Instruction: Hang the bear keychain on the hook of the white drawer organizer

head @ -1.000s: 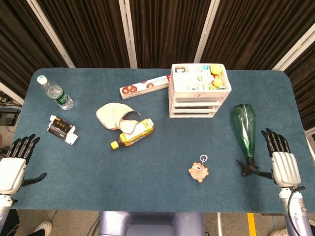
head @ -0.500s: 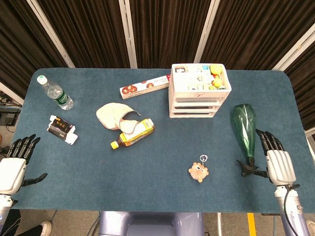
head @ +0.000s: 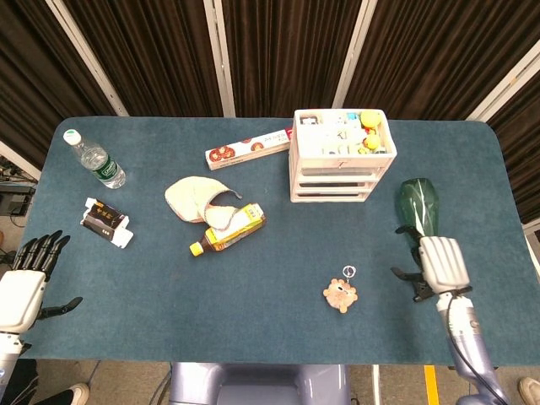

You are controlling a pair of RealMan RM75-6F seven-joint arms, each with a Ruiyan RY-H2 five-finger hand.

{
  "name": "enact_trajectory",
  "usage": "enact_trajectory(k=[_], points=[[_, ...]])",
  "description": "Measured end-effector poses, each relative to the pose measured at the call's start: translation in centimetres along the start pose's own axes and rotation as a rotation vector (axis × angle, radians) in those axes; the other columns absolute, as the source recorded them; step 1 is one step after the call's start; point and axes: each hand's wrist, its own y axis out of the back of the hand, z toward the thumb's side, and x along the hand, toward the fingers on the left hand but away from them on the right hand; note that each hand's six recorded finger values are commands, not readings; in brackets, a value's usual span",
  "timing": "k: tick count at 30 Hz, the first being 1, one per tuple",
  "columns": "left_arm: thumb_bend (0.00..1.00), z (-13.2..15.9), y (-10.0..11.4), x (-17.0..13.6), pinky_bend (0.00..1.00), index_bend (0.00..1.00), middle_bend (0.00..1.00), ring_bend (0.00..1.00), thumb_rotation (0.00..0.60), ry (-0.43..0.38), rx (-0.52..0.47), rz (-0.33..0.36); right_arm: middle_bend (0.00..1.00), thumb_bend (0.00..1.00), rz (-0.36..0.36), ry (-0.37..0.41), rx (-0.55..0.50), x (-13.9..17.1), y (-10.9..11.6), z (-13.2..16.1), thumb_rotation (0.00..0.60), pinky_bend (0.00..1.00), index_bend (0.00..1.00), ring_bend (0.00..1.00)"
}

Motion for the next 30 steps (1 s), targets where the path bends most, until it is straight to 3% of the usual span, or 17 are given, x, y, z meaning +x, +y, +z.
enact_trajectory(k=[8, 17, 30], points=[[0.0, -0.1, 0.0, 0.0, 0.0, 0.0, 0.0, 0.0, 0.6, 0.006, -0.01, -0.011, 1.0, 0.06, 0.079, 0.027, 0.058, -1.9, -4.1, 3.2, 0.6, 0.94, 0.42, 1.0], [0.0, -0.2, -0.1, 0.1, 0.0, 0.0, 0.0, 0.0, 0.6, 0.015, -0.023, -0.024, 1.0, 0.07, 0.188, 0.022, 0.108, -2.1, -8.3, 3.4, 0.6, 0.94, 0.47, 1.0], [0.0, -0.2, -0.4, 0.3, 0.0, 0.0, 0.0, 0.0, 0.6, 0.026, -0.027, -0.039, 1.0, 0.09, 0.227, 0.02, 0.094, -3.0, -10.6, 4.4, 0.6, 0.94, 0.49, 1.0]])
